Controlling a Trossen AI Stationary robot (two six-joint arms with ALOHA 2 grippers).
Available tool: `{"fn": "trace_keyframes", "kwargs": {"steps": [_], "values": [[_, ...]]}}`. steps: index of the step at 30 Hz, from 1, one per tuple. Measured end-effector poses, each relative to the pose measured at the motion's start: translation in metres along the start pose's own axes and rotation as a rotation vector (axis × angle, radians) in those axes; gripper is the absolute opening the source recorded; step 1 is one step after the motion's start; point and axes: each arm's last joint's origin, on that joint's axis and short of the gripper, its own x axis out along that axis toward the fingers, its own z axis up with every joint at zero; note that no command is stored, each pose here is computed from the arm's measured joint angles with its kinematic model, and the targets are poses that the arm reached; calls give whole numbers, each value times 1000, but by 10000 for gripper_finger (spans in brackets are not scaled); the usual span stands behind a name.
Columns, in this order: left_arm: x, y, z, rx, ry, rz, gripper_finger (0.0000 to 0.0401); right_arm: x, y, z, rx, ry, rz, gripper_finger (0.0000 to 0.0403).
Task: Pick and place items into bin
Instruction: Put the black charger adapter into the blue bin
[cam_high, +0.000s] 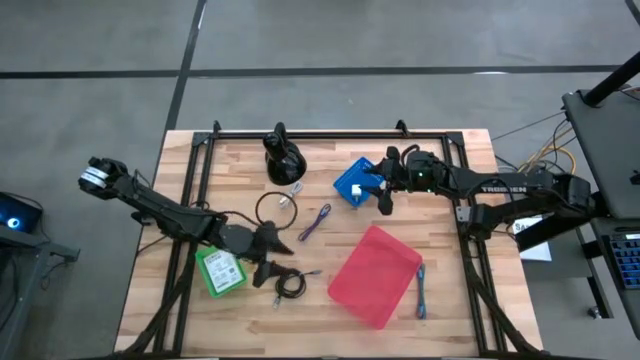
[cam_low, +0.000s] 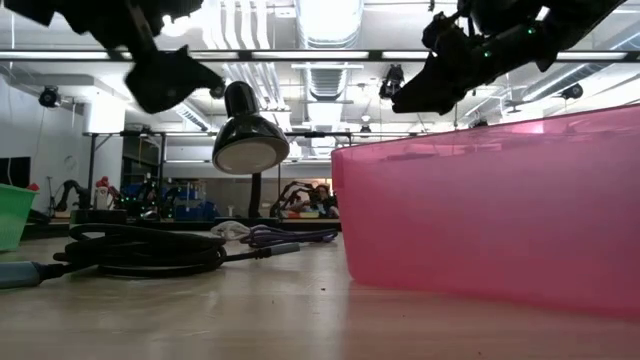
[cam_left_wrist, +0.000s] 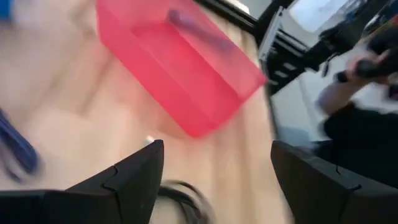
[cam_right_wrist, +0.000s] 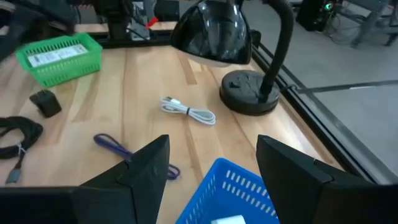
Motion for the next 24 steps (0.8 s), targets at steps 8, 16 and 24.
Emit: {"fn": "trace_keyframes", "kwargs": {"steps": [8,16,24], "values": [[-12,-7,10,-383,235,260,279,8,0,-6,-54,37,2,226],[4,-13,18,-455,317,506,279,14,0,-12,-89,68,6,226],[38,-15,12,-397,479,652,279,17,0,-14,-110,79,8,226]]}}
